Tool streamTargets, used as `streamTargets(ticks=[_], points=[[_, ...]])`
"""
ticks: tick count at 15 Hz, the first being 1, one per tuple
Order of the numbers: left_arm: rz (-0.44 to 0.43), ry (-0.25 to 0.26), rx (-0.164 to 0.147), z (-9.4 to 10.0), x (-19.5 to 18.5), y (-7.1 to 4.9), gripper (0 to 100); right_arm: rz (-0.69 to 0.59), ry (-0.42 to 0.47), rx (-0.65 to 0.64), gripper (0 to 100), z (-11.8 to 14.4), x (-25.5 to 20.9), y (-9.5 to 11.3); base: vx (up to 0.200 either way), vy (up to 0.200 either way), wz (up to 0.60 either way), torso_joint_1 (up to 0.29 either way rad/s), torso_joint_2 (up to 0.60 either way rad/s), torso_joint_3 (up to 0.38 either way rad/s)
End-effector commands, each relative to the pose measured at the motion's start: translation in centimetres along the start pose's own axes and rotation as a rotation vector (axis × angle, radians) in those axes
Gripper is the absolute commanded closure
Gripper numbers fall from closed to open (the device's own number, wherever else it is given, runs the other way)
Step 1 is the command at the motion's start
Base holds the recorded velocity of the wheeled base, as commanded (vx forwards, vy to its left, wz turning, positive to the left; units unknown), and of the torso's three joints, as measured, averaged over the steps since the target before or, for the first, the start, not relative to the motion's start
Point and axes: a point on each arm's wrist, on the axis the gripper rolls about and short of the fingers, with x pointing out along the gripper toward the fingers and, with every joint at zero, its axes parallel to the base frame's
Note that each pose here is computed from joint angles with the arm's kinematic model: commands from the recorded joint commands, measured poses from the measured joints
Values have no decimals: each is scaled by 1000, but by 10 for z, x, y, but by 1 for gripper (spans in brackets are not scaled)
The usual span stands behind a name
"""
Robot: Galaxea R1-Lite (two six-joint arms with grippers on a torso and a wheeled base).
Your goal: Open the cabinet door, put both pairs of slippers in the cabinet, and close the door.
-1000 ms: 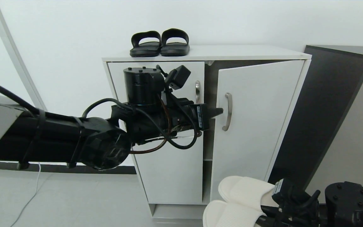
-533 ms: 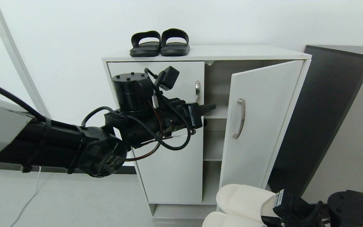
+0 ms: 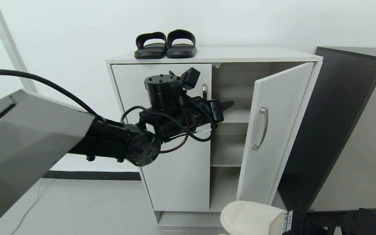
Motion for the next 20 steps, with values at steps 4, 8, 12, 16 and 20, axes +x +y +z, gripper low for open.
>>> streamTargets(ticks=[4, 8, 12, 16, 20], points=[[-28, 25, -9, -13, 10, -9, 100, 12, 8, -5, 100, -2, -1, 3, -150, 0, 0, 4, 3, 4], [-130, 58, -10, -20, 8, -56, 100, 18, 18, -6, 100, -3, 0, 4, -200, 0, 0, 5, 0, 1], [-199, 71, -10, -27, 6, -83, 100, 29, 25, -28, 100, -5, -2, 6, -200, 0, 0, 0, 0, 8], [-69, -37, 30, 1, -24, -51, 100, -65, -24, 42, 100, 8, 11, -8, -50, 0, 0, 1, -1, 1], [345, -111, 190, 63, -178, -57, 100, -512, -162, 286, 100, 45, 72, -53, 0, 0, 0, 0, 0, 0]])
